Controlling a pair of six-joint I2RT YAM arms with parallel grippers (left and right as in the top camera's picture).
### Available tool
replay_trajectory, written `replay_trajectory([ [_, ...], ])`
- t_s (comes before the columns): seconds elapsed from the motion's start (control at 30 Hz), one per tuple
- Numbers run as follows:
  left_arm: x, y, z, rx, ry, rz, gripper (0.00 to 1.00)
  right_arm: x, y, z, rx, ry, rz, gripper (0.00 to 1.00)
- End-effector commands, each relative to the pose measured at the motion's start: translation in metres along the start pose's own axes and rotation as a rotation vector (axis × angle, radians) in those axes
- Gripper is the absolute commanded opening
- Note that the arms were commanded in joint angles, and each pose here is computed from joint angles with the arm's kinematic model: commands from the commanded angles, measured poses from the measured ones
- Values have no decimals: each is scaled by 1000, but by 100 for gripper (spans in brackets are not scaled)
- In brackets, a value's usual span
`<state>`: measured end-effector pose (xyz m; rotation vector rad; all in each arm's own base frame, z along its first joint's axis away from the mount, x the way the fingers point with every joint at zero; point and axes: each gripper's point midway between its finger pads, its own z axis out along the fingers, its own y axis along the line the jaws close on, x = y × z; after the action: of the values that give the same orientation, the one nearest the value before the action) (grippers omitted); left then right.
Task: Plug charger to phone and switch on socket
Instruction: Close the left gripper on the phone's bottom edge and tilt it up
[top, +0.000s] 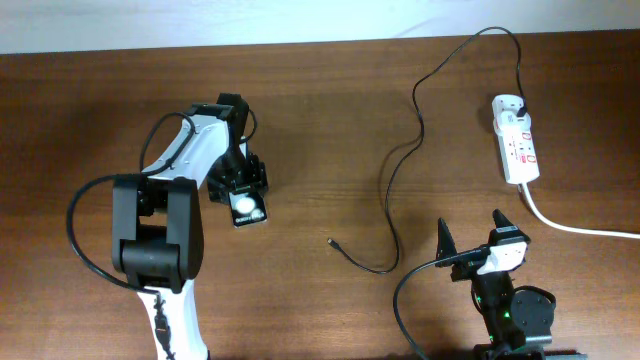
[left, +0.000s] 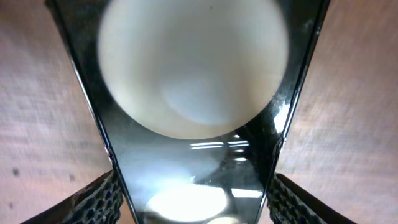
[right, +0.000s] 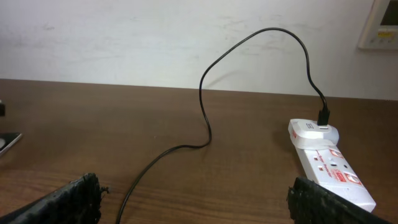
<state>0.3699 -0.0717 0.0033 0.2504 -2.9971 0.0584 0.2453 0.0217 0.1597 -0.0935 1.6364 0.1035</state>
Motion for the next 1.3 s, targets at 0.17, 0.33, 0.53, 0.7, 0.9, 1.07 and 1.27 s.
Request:
replay_trajectory([
  [0.17,20,13,22,-57,101,-10,99,2,1,0,-5,2,2,99],
  [0.33,11,9,23,-42,60,-8,99,2,1,0,-5,2,2,99],
  [0.53,10,-5,23,22,62,-2,99,2,1,0,-5,2,2,99],
  [0.7,16,-31,25,18,46,71,99,2,1,0,-5,2,2,99],
  [0.9,26,-60,28,14,29,153,99,2,1,0,-5,2,2,99],
  [1.07,24,-64,28,19,16,162,99,2,1,0,-5,3,2,99],
  [1.27,23,-64,28,17,12,162,99,2,1,0,-5,2,2,99],
])
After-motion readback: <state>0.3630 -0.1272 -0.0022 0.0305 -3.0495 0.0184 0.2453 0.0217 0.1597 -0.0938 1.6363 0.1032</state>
